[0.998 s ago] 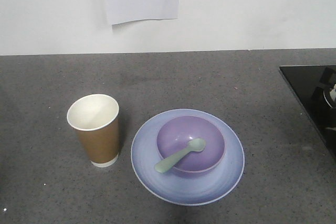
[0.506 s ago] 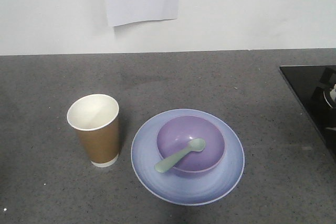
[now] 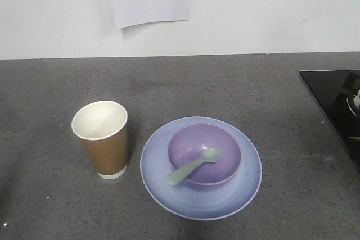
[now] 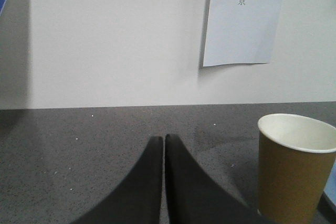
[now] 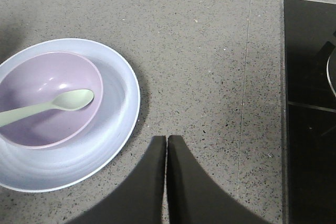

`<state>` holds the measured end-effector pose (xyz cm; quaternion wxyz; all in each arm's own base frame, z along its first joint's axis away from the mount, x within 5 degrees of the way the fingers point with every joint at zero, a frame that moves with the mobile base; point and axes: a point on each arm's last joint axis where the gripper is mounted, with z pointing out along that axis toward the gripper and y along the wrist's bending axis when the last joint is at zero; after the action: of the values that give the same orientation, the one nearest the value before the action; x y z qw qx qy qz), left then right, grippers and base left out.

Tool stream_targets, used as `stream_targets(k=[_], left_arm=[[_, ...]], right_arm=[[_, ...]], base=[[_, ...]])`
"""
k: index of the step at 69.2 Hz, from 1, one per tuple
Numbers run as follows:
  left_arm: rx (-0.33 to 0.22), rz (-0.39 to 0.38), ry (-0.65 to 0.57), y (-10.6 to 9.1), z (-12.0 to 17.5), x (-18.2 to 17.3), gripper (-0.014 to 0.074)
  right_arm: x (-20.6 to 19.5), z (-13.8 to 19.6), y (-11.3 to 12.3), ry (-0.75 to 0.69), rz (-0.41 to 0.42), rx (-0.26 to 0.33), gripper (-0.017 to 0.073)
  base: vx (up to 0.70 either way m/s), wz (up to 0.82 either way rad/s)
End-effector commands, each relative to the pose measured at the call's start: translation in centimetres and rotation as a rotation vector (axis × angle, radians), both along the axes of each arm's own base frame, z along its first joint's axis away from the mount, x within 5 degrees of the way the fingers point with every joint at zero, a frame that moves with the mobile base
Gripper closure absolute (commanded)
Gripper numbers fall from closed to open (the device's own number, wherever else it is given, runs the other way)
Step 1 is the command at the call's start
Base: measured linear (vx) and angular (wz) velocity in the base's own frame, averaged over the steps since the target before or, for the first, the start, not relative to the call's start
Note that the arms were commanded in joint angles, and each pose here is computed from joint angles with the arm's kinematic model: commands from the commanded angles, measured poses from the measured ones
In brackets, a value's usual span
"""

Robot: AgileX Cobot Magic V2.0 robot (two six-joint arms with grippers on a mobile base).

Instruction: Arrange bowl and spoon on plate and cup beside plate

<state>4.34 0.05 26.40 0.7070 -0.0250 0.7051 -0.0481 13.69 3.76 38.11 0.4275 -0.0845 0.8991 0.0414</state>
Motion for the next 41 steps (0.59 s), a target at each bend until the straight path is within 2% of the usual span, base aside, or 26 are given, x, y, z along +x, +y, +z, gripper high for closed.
stream_targets(k=[1, 20, 41], left_arm=[[0.017, 0.005, -0.146, -0.2, -0.2, 0.3, 0.0601], [0.013, 0.063, -0.202, 0.1, -4.5, 1.0, 0.0601], [0.028, 0.062, -0.207, 0.1, -4.5, 1.0, 0.0601]], right_arm=[[0.1, 1.3, 0.0, -0.087, 0.003, 0.019, 0.0570], [0.1, 1.3, 0.0, -0.087, 0.003, 0.019, 0.0570], [0.1, 1.2, 0.0, -0.085, 0.002, 0.018, 0.0570]], base=[[0.00, 0.00], [0.00, 0.00], [0.00, 0.00]])
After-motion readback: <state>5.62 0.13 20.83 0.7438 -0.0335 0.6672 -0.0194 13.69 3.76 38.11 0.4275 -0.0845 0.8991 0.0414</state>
